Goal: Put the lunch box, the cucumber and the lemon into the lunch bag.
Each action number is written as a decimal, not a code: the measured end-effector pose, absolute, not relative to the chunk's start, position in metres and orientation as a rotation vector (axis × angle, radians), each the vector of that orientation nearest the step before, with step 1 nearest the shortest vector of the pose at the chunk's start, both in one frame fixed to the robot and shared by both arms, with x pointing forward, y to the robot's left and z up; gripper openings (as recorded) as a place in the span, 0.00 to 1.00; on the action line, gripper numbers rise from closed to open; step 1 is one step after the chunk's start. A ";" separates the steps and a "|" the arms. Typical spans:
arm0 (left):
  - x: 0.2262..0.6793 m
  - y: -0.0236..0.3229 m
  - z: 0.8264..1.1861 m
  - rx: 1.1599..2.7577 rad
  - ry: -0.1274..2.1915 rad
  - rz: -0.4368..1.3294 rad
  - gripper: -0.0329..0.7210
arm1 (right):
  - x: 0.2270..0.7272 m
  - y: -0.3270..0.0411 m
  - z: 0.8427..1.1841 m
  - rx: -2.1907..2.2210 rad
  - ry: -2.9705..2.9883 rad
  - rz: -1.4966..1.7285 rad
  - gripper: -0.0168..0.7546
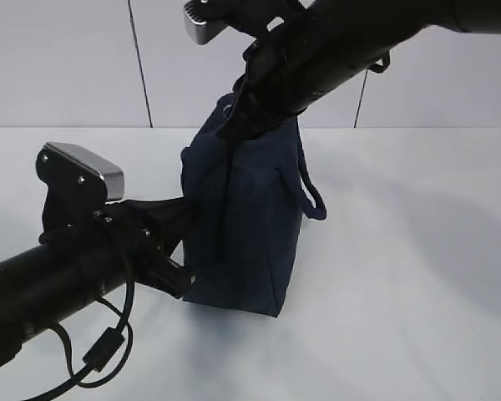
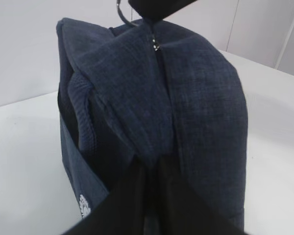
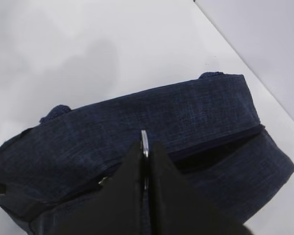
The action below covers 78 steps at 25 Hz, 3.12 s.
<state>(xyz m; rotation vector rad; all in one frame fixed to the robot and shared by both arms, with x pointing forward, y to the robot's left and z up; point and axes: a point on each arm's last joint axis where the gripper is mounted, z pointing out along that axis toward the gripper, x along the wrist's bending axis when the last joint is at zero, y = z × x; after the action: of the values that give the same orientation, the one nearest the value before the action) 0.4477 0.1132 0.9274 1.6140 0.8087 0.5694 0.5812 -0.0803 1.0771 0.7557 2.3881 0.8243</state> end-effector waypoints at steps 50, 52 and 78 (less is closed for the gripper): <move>0.440 0.117 0.923 1.620 0.795 0.540 0.06 | 0.564 -0.084 1.090 0.463 2.532 0.809 0.05; 0.440 0.117 0.923 1.623 0.794 0.539 0.06 | 0.565 -0.084 1.091 0.461 2.511 0.818 0.05; 0.440 0.116 0.923 1.632 0.800 0.536 0.06 | 0.567 -0.081 1.103 0.457 2.589 0.781 0.05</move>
<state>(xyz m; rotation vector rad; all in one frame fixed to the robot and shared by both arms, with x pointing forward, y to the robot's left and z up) 0.4403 0.1164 0.9229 1.6320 0.7996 0.5360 0.5668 -0.0807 1.1029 0.4572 2.5893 0.7813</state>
